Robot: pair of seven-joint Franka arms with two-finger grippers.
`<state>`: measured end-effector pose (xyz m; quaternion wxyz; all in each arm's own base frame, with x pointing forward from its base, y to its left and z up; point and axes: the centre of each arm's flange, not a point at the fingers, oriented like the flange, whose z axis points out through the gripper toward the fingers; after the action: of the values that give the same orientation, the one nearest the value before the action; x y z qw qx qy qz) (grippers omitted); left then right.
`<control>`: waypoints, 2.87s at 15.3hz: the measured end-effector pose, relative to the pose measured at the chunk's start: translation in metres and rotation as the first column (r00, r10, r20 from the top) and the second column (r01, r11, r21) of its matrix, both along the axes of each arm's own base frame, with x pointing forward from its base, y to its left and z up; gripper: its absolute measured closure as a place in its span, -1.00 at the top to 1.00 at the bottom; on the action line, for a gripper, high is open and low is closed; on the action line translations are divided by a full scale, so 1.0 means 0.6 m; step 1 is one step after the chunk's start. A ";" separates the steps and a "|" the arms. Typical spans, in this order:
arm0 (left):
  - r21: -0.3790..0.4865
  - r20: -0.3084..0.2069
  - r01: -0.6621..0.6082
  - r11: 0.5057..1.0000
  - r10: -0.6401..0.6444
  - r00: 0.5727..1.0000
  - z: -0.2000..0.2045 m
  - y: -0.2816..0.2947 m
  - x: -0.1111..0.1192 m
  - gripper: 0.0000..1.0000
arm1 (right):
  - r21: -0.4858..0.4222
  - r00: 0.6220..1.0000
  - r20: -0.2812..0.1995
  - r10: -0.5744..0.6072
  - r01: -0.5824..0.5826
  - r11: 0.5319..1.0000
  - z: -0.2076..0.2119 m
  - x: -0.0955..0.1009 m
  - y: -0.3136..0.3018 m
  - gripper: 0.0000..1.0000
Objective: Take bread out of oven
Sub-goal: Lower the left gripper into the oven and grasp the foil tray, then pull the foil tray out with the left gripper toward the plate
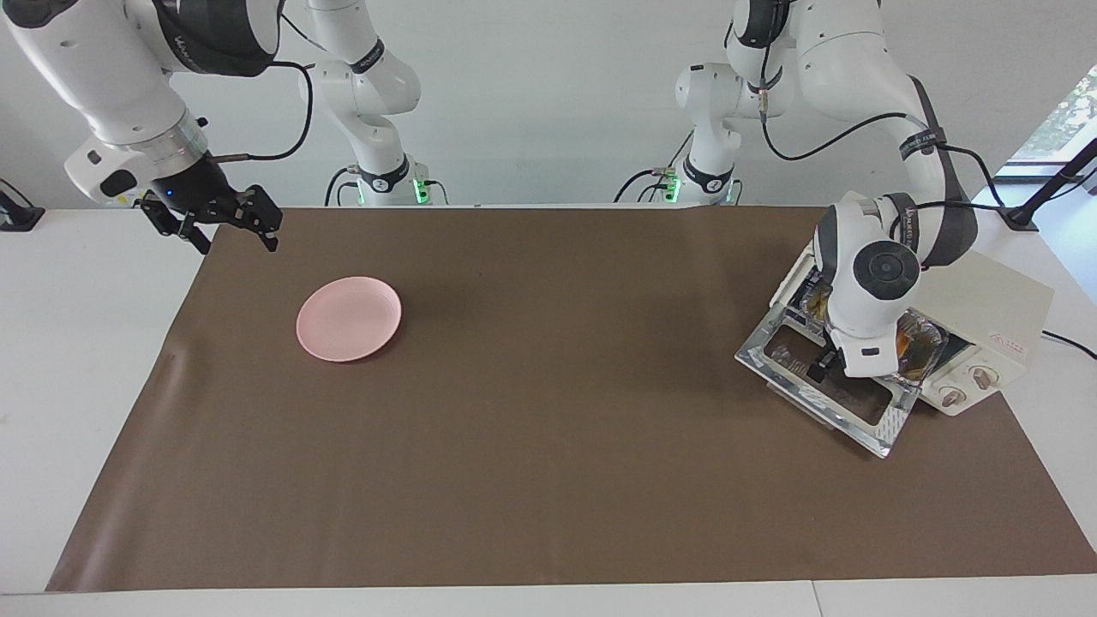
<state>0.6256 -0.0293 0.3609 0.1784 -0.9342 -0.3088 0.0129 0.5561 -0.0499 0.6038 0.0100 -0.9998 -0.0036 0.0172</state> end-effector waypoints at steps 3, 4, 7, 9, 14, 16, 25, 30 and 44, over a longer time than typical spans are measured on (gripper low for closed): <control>-0.001 0.000 0.000 1.000 0.000 1.000 -0.001 0.001 -0.003 0.91 | 0.000 1.000 0.000 0.000 0.000 1.000 0.000 0.000 0.000 1.00; -0.001 0.000 -0.001 1.000 0.001 1.000 -0.001 0.002 -0.003 0.90 | 0.000 1.000 0.000 0.000 0.000 1.000 0.000 0.000 0.000 1.00; -0.001 0.000 -0.002 1.000 0.002 1.000 0.000 0.003 -0.003 0.91 | 0.000 1.000 0.000 0.000 0.000 1.000 0.000 0.000 0.000 1.00; 0.000 0.000 -0.003 1.000 0.003 1.000 0.000 0.004 -0.003 0.90 | 0.000 1.000 0.000 0.000 0.000 1.000 0.000 0.000 0.000 1.00; 0.000 0.001 -0.003 1.000 0.003 1.000 0.001 0.004 -0.003 0.43 | 0.000 1.000 0.000 0.000 0.000 1.000 0.000 0.000 0.000 1.00; 0.000 0.002 -0.003 1.000 0.003 1.000 0.002 0.004 -0.003 0.43 | 0.000 1.000 0.000 0.000 0.000 1.000 0.000 0.000 0.000 1.00; 0.001 -0.004 0.004 1.000 -0.004 1.000 0.005 0.026 -0.002 0.08 | 0.000 1.000 0.000 0.000 0.000 1.000 0.000 0.000 0.000 1.00; -0.001 -0.005 0.011 1.000 -0.011 1.000 0.005 0.021 -0.002 -0.86 | 0.000 1.000 0.000 0.000 0.000 1.000 0.000 0.000 0.000 1.00; -0.191 0.179 0.118 0.974 -0.084 0.980 0.077 -0.151 0.018 -0.96 | 0.000 1.000 0.000 0.000 0.000 1.000 0.000 0.000 0.000 1.00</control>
<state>0.6364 -0.1199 0.4071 0.0568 -0.9596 -0.2719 -0.0449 0.5561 -0.0499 0.6038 0.0100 -0.9998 -0.0036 0.0172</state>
